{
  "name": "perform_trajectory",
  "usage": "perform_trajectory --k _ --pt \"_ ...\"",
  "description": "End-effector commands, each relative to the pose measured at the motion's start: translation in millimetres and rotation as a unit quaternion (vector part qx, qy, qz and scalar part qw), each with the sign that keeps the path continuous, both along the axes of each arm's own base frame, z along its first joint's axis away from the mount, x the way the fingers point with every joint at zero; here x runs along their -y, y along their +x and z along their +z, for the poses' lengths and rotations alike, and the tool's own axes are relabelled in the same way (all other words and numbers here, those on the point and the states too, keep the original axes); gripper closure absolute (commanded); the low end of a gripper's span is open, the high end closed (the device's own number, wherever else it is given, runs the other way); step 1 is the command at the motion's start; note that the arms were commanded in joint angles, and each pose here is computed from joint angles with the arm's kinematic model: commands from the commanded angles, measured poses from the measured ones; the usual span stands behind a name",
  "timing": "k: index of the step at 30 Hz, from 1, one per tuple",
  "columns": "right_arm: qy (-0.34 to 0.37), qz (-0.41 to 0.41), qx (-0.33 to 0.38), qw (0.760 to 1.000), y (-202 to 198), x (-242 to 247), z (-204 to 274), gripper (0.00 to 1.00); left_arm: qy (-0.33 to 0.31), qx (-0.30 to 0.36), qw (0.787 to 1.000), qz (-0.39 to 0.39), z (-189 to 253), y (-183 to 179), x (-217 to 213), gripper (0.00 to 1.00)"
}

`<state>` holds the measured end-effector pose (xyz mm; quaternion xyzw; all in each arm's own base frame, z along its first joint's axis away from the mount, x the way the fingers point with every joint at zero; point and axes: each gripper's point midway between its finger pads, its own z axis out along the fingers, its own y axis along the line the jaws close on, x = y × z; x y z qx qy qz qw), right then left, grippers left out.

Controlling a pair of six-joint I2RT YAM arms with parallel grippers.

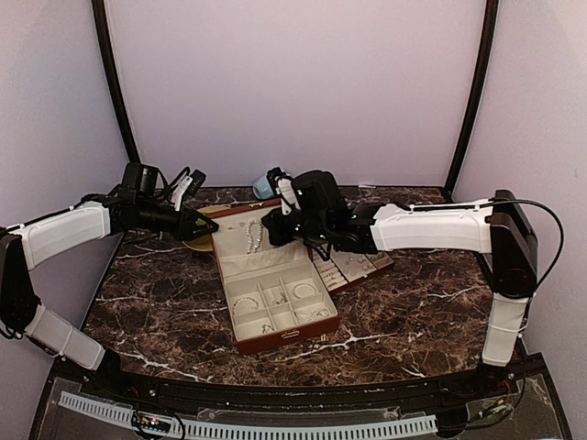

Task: Organize the mixed jewelry
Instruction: Hang the necklace on the necklace hanger.

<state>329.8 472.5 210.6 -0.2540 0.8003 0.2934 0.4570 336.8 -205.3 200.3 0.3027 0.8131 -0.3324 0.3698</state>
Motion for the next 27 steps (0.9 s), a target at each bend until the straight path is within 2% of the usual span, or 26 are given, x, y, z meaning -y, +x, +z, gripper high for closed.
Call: perform_trajectory --k 1,19,27 --pt "0.026 -0.017 0.011 0.999 8 -5 27 1.00 -0.032 0.004 0.999 -0.030 22 -12 10 0.96" --pt "0.006 -0.015 -0.009 1.000 14 -9 10 1.00 -0.033 0.006 0.999 -0.031 24 -12 11 0.96" --pt "0.003 -0.046 -0.013 0.999 23 0 11 1.00 -0.033 0.005 0.999 -0.031 24 -13 10 0.96"
